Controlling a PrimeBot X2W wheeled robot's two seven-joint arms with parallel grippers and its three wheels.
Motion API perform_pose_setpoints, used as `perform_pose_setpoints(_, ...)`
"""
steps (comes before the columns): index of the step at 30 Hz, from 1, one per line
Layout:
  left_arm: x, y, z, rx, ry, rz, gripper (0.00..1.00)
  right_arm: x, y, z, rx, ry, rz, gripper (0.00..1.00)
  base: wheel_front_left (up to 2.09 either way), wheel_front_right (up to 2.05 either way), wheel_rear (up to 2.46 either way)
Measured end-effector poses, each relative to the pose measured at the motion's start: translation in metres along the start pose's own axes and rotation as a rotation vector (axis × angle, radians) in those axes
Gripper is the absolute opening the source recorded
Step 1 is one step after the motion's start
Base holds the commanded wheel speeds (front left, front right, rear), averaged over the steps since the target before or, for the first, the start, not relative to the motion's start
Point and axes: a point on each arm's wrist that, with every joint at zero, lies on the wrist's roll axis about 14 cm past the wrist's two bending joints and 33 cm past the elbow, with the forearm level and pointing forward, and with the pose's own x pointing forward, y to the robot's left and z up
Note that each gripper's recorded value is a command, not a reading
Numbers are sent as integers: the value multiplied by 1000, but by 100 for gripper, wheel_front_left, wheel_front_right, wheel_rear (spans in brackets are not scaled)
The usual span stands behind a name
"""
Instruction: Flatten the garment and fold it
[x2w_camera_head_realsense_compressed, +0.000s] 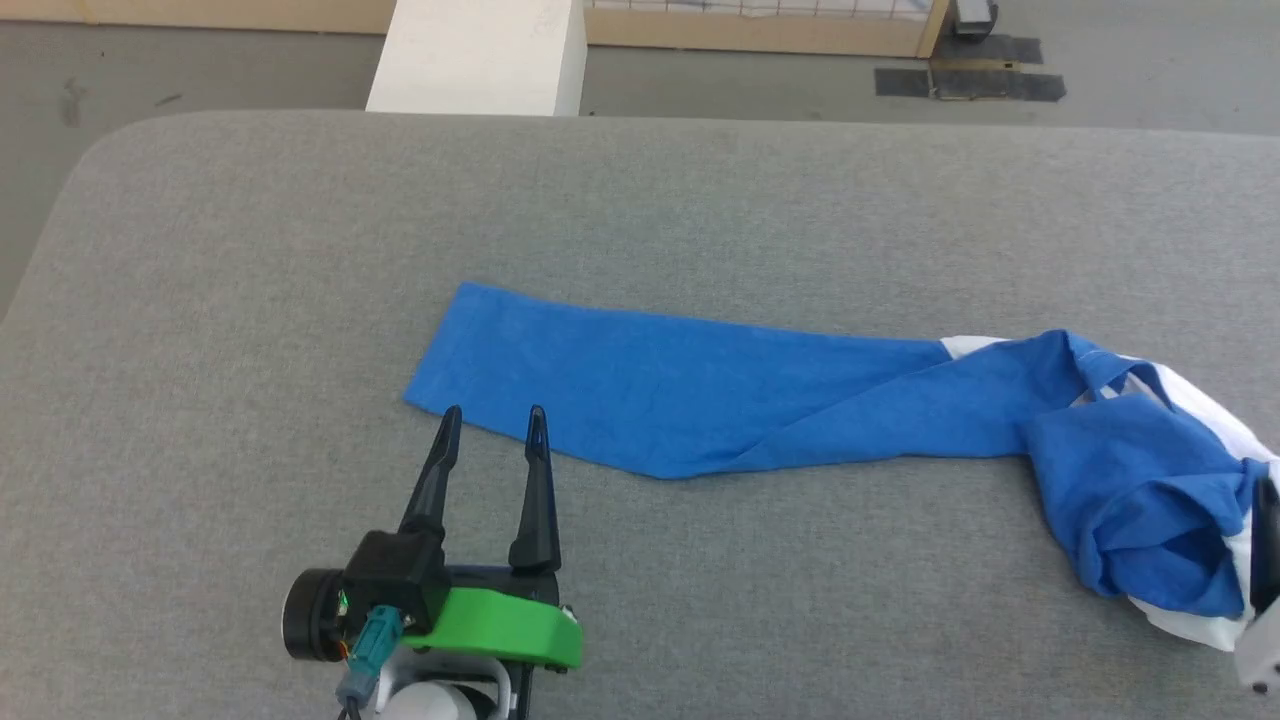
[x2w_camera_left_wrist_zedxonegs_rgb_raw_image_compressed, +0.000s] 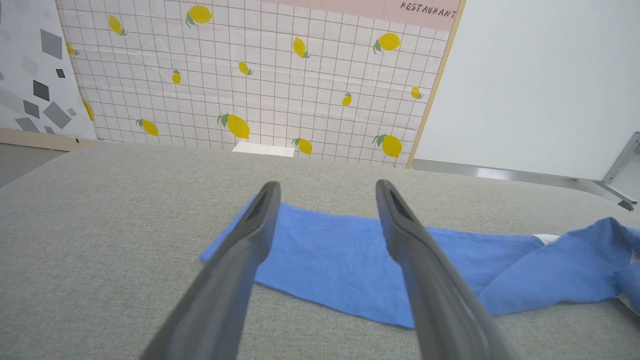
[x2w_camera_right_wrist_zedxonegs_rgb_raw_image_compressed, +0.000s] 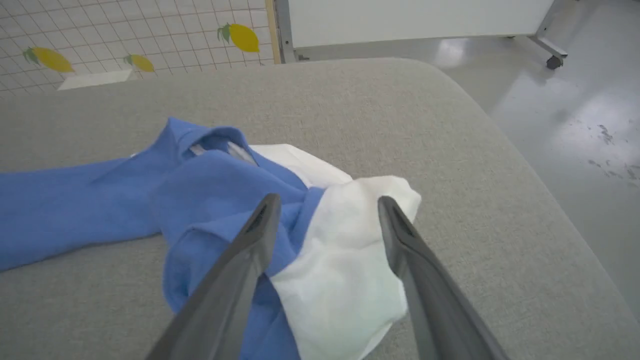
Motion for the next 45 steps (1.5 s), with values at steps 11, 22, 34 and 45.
perform_pose_setpoints(11, -9, 3, 5, 7, -10, 8, 100, -19, 28, 64, 44, -336, 94, 100, 0, 0, 0)
perform_pose_setpoints(22, 9, -28, -16, 81, 59, -163, 100, -16, 30, 42, 72, -312, 100, 100, 0, 0, 0)
perform_pose_setpoints(34, 70, -90, -91, 383, 451, -540, 100, 5, 36, 40, 69, -292, 101, 100, 0, 0, 0)
perform_pose_setpoints(45, 53, -101, -173, 497, 923, -674, 85, 10, 20, 23, 77, -234, 50, 100, 0, 0, 0)
